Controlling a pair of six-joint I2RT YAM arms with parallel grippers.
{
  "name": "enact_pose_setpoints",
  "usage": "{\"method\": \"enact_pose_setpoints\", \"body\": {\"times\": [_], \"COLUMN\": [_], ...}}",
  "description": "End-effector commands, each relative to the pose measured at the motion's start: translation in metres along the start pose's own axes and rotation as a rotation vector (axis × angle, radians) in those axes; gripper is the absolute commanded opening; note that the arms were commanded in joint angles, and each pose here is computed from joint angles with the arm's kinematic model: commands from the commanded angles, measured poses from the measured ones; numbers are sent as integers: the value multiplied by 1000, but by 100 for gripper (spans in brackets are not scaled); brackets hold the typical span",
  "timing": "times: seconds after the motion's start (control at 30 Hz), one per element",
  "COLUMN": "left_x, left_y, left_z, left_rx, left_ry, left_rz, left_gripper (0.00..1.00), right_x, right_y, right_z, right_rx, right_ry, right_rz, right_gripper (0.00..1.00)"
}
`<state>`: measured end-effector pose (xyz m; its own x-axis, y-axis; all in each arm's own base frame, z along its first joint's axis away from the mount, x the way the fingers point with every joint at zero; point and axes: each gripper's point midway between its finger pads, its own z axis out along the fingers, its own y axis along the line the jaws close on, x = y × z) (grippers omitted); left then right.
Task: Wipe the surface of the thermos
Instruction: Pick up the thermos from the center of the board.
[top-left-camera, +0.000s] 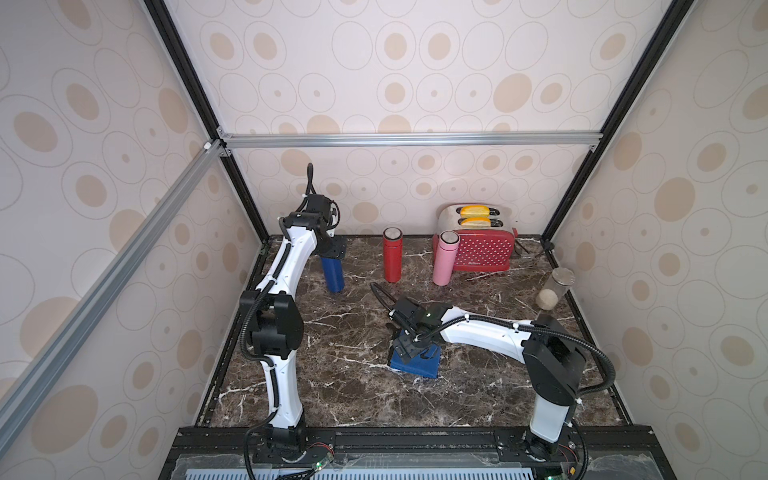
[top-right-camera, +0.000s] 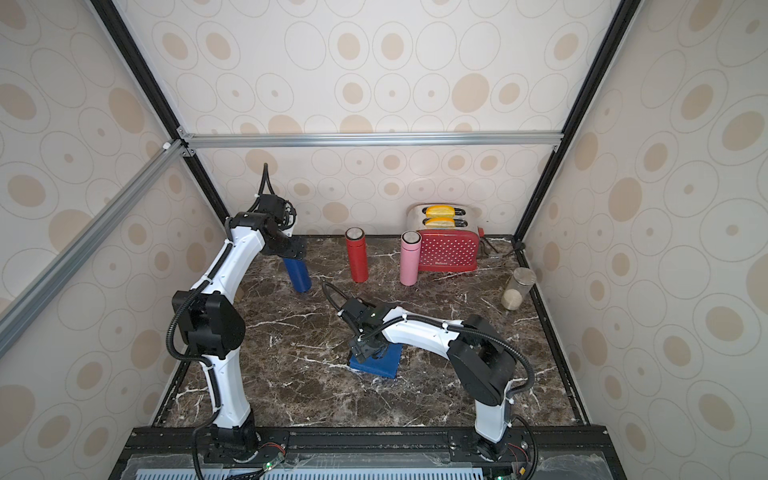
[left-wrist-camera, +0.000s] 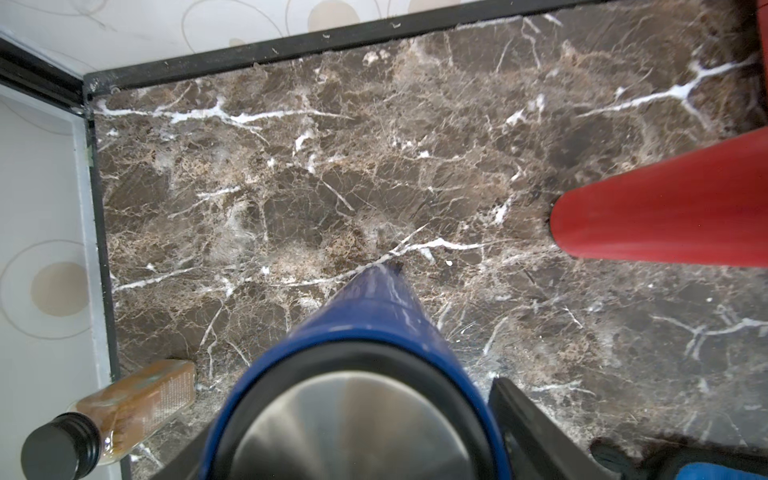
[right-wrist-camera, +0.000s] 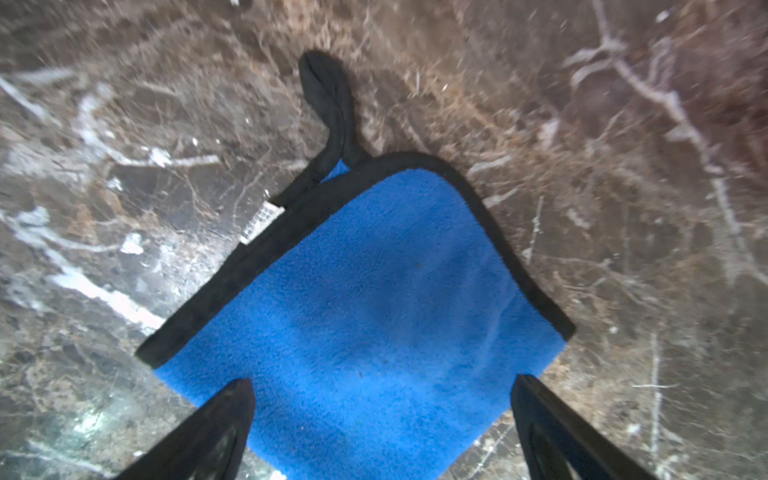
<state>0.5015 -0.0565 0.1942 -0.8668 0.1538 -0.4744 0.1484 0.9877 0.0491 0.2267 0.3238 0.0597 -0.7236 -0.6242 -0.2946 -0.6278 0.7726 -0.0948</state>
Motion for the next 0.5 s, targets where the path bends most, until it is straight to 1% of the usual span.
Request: {"method": "enact_pose_setpoints", "body": {"times": [0.0, 0.1, 0.2, 0.27, 0.3, 0.37, 0.47], "left_x": [5, 6, 8, 11, 11, 12, 14], "left_y": [-6, -4, 0, 1, 1, 3, 4], "left_z": [1, 3, 5, 6, 7, 8, 7], "left_rx": [8, -7, -26, -35, -37, -46, -55], "left_ry": [38, 43, 51, 62, 61, 59, 53], "left_rz": [26, 24, 25, 29, 28, 23, 18], "left_gripper": [81, 78, 73, 67, 62, 44, 13], "right_x": [11, 13, 14, 16, 15, 16, 18], "right_y": [5, 4, 4, 5, 6, 8, 8], "right_z": [2, 3, 3, 5, 5, 6, 8], "right_rx": [-17, -14, -15, -18, -23, -28, -25], "right_ry": [47, 52, 59, 69, 70, 77, 91], "right_rz": [15, 11, 6, 4, 5, 5, 10], "right_gripper": [100, 100, 100, 100, 99, 99, 97]}}
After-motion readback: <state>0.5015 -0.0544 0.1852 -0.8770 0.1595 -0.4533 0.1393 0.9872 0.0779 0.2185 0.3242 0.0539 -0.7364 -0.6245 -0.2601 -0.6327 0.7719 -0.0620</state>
